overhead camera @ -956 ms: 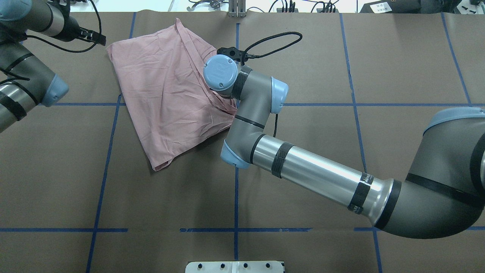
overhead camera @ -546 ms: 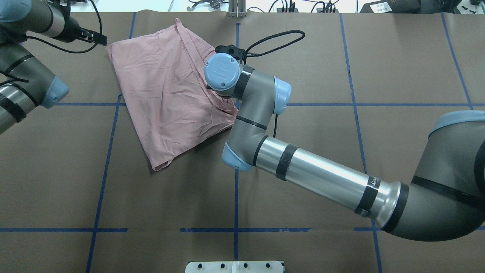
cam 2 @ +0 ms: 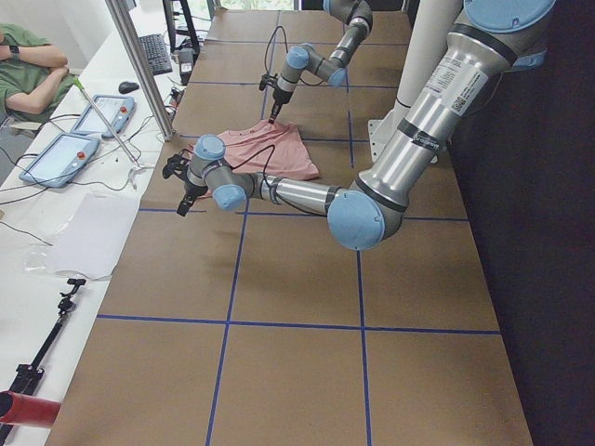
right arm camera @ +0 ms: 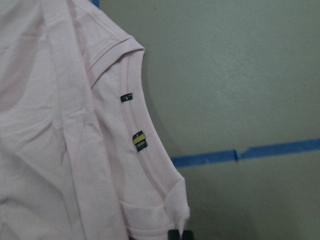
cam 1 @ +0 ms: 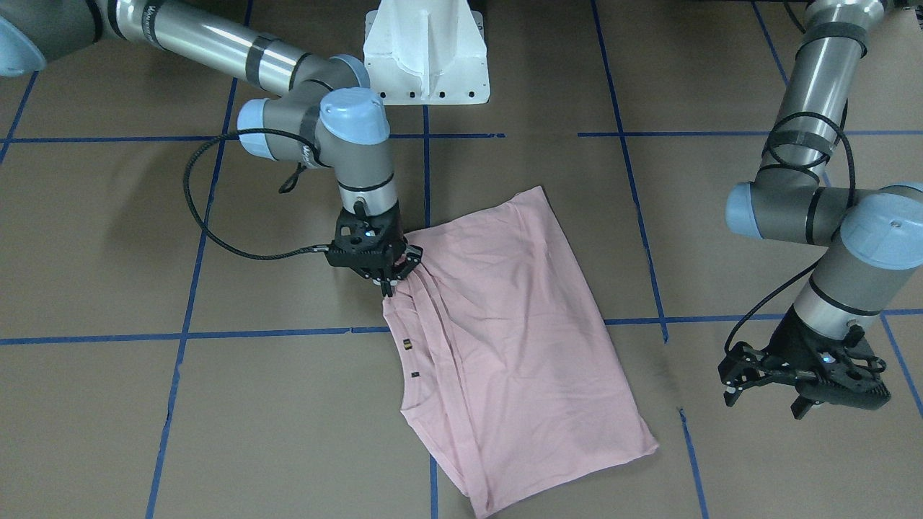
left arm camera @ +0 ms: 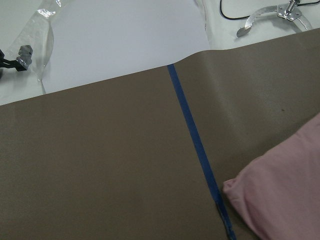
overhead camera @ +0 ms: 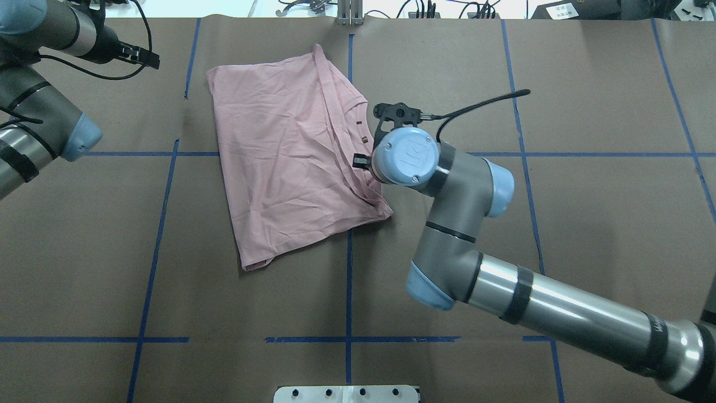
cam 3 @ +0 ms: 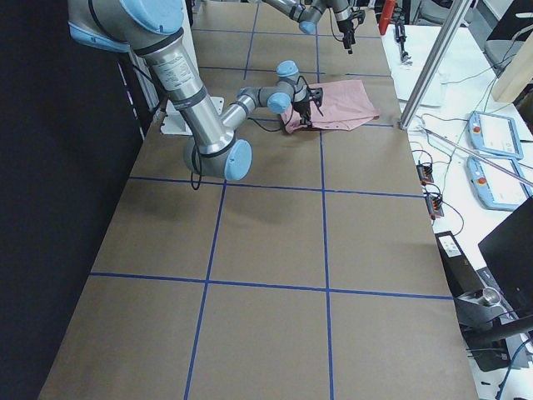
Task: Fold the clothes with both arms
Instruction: 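Drag the shirt collar edge with the right gripper toward the robot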
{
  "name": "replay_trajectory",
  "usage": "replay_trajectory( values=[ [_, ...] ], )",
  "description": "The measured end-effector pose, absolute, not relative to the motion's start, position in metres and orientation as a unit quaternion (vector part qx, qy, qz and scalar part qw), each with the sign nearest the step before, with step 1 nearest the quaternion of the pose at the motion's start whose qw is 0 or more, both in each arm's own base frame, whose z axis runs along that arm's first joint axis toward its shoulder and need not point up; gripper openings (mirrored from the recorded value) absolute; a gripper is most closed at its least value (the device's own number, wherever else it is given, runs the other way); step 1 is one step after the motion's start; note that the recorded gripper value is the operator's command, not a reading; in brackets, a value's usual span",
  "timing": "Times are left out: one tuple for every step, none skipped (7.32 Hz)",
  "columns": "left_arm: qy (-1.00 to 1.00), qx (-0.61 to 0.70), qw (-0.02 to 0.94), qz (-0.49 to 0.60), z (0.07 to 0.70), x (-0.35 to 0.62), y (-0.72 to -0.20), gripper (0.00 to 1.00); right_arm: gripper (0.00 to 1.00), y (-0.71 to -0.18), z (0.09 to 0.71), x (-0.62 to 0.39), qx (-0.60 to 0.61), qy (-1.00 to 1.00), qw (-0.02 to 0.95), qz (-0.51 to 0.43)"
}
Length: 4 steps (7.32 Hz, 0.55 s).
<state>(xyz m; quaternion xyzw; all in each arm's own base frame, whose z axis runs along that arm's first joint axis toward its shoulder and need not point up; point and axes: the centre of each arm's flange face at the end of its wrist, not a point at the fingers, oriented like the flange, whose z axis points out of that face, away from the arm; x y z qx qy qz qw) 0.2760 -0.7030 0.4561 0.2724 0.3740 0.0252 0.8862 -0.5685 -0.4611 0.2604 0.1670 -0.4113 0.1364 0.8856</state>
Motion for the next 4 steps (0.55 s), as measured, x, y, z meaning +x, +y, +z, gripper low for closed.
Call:
replay_trajectory(
  values=[
    [0.374, 0.273, 0.886, 0.025, 0.456, 0.276, -0.703, 1.00, 0.00, -0.424, 0.273, -0.553, 0.184, -0.413, 0.882, 0.129],
    [0.374, 0.273, 0.886, 0.025, 0.456, 0.276, -0.703, 1.00, 0.00, -0.395, 0.281, -0.542, 0.199, -0.413, 0.881, 0.122],
    [0.375, 0.273, 0.886, 0.025, 0.455, 0.276, -0.703, 1.00, 0.00, -0.375, 0.289, -0.534, 0.206, -0.411, 0.880, 0.117],
    [0.375, 0.274, 0.885, 0.026, 0.453, 0.276, -0.703, 1.00, 0.08, -0.364, 0.294, -0.531, 0.210, -0.409, 0.881, 0.114]
  ],
)
